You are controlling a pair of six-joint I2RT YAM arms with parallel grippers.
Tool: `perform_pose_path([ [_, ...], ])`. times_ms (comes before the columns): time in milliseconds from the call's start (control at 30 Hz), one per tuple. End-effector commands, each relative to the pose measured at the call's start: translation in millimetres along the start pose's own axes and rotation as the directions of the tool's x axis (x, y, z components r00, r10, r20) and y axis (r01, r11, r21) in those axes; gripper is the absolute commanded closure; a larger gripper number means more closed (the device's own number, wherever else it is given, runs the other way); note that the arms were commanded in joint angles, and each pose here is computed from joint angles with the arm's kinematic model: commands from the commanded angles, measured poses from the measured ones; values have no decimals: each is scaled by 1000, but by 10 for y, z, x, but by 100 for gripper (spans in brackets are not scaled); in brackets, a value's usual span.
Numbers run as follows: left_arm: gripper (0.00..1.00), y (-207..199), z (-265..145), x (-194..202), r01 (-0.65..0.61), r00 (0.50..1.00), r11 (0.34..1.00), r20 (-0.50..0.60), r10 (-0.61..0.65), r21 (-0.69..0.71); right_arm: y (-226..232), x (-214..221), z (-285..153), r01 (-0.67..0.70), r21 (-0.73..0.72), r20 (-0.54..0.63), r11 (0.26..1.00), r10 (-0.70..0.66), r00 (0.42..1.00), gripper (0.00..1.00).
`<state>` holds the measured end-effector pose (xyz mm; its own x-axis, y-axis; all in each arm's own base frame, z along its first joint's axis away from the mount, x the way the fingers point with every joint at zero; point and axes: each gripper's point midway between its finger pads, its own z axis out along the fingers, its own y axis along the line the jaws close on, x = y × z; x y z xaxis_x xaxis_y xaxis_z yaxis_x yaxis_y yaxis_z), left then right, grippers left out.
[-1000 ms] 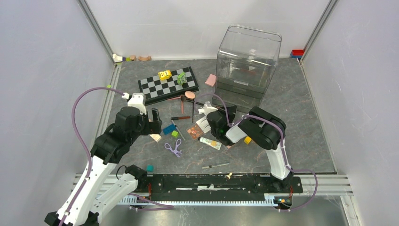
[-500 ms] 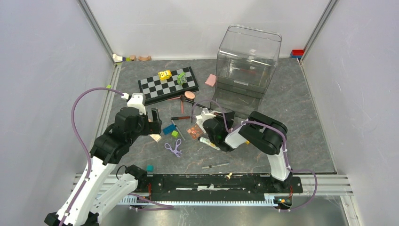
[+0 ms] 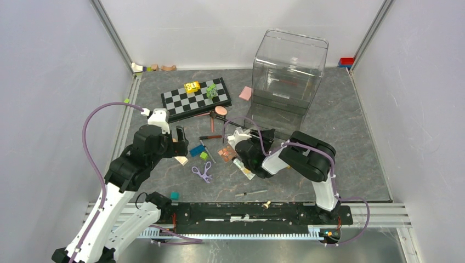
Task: Organize the makeup
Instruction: Open the drawer in the storage box, then pick up the makeup brush from the center of the board.
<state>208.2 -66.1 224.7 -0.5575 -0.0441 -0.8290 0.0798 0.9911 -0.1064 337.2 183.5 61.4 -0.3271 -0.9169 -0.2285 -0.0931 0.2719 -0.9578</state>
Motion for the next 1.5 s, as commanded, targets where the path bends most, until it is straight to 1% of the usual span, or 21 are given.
perform_pose_path([
  [0,0,-19,-8,-109,13,999,1000,47,-14,12,-138,-49,-62,-104,-4,27,995,104,994,44],
  [133,0,-7,-15,-111,14,999,1000,50,-14,8,-364,-87,-118,-171,1,41,985,171,984,37],
  [300,0,-4,-14,-113,15,999,1000,51,-15,6,-607,-166,-238,-229,-4,72,973,228,971,33],
  [433,0,8,-18,-118,18,998,1000,54,-19,1,-717,-308,-382,-268,-49,113,962,272,956,28],
  [500,0,17,-23,-121,20,998,1000,58,-20,-2,-761,-377,-446,-303,-100,125,948,314,941,27],
  [533,0,22,-21,-120,21,998,1000,58,-21,-4,-748,-409,-480,-326,-148,126,934,345,930,26],
  [600,0,24,-17,-118,22,998,1000,56,-21,-6,-742,-463,-570,-382,-254,124,889,422,898,25],
  [667,0,27,-11,-115,21,998,1000,53,-21,-8,-737,-501,-679,-431,-363,107,826,497,861,24],
  [733,0,31,-6,-115,21,998,1000,52,-21,-10,-730,-554,-811,-449,-469,90,761,546,833,24],
  [833,0,29,-10,-117,23,998,1000,54,-22,-9,-650,-610,-1023,-423,-622,50,658,573,818,22],
  [900,0,33,-14,-120,24,998,1000,56,-23,-10,-571,-590,-1131,-413,-684,-2,601,565,825,22],
  [1067,0,23,-10,-113,34,998,999,49,-33,-8,-366,-552,-1337,-440,-782,-134,442,569,811,22],
  [1133,0,1,-8,-110,36,999,999,28,-36,-5,-302,-525,-1384,-459,-793,-170,400,577,799,21],
  [1233,0,14,-17,-109,29,1000,999,-10,-29,-24,-217,-443,-1396,-501,-792,-243,348,573,783,20],
  [1367,0,61,-39,-112,32,999,998,-37,-34,-60,-88,-285,-1385,-547,-778,-335,308,533,777,20],
  [1433,0,14,-40,-102,50,998,998,-45,-52,-40,-31,-257,-1433,-553,-785,-358,278,524,772,21],
  [1467,0,-25,-42,-93,62,997,998,-51,-63,-21,-14,-266,-1479,-549,-797,-363,251,527,769,21],
])
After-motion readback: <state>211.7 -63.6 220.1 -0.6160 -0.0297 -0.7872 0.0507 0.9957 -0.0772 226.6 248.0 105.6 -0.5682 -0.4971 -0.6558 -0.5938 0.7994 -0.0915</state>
